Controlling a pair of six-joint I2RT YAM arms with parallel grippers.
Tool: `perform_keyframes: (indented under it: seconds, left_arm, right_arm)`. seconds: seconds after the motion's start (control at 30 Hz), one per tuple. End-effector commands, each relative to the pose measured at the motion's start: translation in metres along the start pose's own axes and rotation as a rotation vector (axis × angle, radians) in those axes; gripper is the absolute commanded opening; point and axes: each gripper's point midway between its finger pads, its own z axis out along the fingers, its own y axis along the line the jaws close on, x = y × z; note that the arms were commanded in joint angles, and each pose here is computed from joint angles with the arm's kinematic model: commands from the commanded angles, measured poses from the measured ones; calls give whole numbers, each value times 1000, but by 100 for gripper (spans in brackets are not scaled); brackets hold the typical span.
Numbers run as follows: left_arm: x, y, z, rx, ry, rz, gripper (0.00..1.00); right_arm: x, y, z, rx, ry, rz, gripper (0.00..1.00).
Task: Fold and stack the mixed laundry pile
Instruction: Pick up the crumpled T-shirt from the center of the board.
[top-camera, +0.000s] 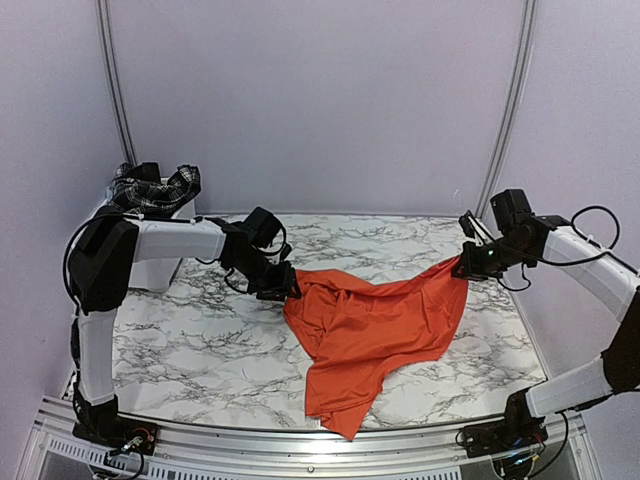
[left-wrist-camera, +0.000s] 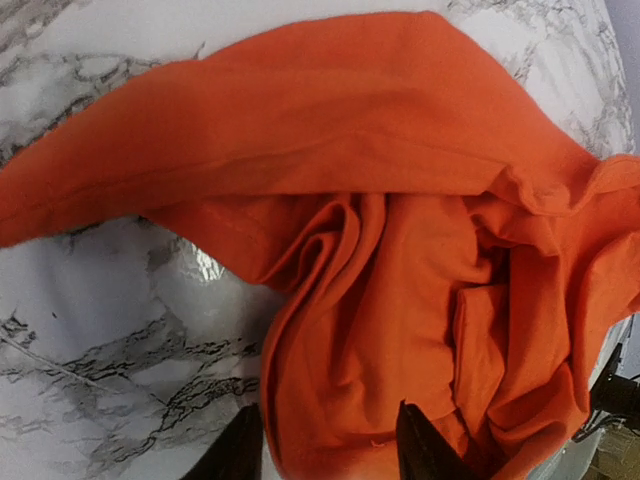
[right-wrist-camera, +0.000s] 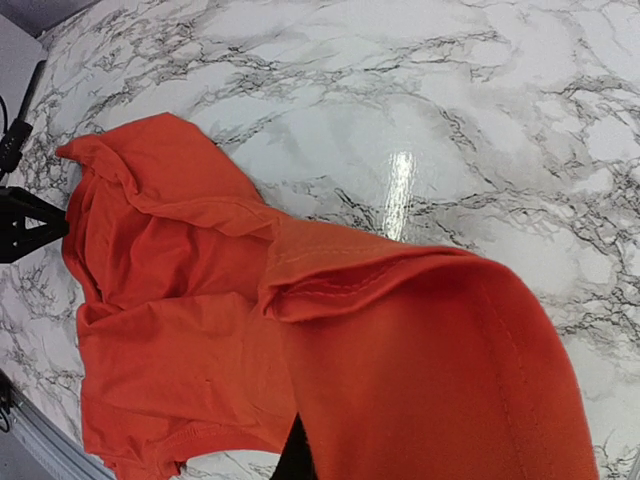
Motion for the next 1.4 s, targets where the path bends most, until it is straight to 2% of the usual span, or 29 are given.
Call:
perform_keyframes:
  seconds: [0.0, 0.1, 0.2, 0.4, 0.57, 0.7, 0.73, 0.83, 0.9, 1.03, 1.37]
  left_arm:
    - [21, 18, 12, -56, 65, -59, 32]
    - [43, 31, -3, -96, 80, -77, 0]
    - [71, 48, -39, -158, 67, -105, 0]
    - [152, 98, -93, -282, 92, -306, 0]
    - [200, 116, -106, -307, 120, -471, 0]
    - [210, 127, -107, -334, 120, -478, 1]
    - [199, 120, -110, -316, 95, -438, 9]
    - [146, 97, -133, -293, -60, -261, 47]
    - [117, 87, -147, -293, -138, -189, 62]
    - [94, 71, -128, -248, -93, -126, 64]
    - [57, 42, -75, -94, -76, -134, 63]
  right_arm:
    - [-28, 0, -14, 21, -73, -17, 0]
    - [-31, -3, -17, 24, -79, -11, 0]
    - [-27, -8, -19, 35, -68, -10, 0]
    - [-5, -18, -13, 57, -15, -13, 0]
    - [12, -31, 0, 94, 39, 9, 0]
    - [18, -29, 13, 46, 72, 21, 0]
    - [19, -24, 16, 12, 78, 18, 0]
    - [23, -12, 22, -76, 102, 3, 0]
    - [24, -8, 25, -108, 105, 1, 0]
    - [21, -6, 26, -117, 101, 3, 0]
    - [17, -6, 26, -117, 94, 9, 0]
